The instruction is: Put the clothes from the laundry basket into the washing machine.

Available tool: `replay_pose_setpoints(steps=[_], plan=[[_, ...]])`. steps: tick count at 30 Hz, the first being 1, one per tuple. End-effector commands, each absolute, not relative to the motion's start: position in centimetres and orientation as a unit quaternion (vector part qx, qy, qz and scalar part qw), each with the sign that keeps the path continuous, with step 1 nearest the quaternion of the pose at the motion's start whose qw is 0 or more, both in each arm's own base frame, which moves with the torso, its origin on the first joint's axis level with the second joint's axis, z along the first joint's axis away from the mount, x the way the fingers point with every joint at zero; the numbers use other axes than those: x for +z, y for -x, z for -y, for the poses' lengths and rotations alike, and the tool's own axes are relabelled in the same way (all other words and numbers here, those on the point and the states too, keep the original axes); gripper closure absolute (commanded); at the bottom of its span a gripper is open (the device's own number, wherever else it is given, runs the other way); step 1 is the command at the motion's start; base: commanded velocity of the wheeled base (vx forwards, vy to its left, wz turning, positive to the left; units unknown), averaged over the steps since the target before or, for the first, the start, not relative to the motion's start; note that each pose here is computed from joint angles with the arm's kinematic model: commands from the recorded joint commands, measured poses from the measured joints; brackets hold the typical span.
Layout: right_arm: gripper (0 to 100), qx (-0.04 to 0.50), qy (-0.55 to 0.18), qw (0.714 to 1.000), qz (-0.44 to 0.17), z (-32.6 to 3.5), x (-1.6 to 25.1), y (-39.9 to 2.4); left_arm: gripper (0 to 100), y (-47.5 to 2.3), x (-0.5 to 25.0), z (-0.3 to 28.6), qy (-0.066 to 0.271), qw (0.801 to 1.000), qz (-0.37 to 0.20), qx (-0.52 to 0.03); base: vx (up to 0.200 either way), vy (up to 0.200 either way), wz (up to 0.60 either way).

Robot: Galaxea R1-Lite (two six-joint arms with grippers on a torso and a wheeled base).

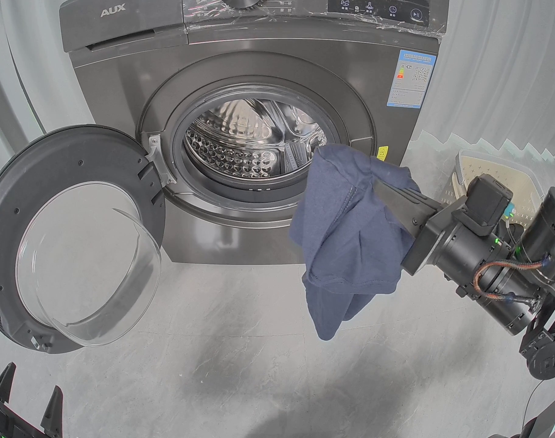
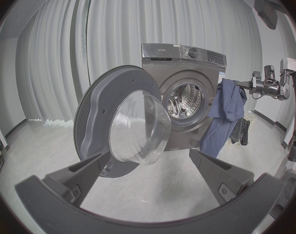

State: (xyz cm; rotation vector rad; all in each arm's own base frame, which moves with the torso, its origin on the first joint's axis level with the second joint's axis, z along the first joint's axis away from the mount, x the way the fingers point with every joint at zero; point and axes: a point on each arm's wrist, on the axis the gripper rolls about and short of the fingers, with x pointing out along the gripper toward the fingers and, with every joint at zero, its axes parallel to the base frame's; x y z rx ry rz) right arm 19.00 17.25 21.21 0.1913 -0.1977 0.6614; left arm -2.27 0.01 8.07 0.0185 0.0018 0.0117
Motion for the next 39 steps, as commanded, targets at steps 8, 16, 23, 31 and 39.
replay_pose_setpoints(steps=[8, 16, 23, 31, 39], plan=[[100, 0.332, -0.103, 0.932, 0.1, -19.0, 20.9, -19.8, 0, 3.2, 13.7, 0.1, -0.006, 0.997, 0.079, -0.007, 0.0, 0.0, 0.0], [100, 0.354, -0.109, 0.922, 0.11, -20.7, 21.4, -20.0, 0, -1.1, 16.8, 0.7, 0.023, 0.985, -0.019, -0.169, 0.0, 0.0, 0.0], [100, 0.357, -0.117, 0.918, 0.125, -22.1, 22.1, -21.0, 0, -5.6, 17.8, 1.3, 0.027, 0.968, -0.056, -0.242, 0.0, 0.0, 0.0], [100, 0.359, -0.122, 0.915, 0.134, -23.7, 22.1, -22.5, 0, -9.8, 17.4, 3.5, 0.031, 0.938, -0.101, -0.329, 0.0, 0.0, 0.0], [100, 0.365, -0.126, 0.912, 0.136, -24.2, 22.2, -22.9, 0, -13.8, 16.4, 6.5, 0.026, 0.916, -0.119, -0.382, 0.0, 0.0, 0.0]])
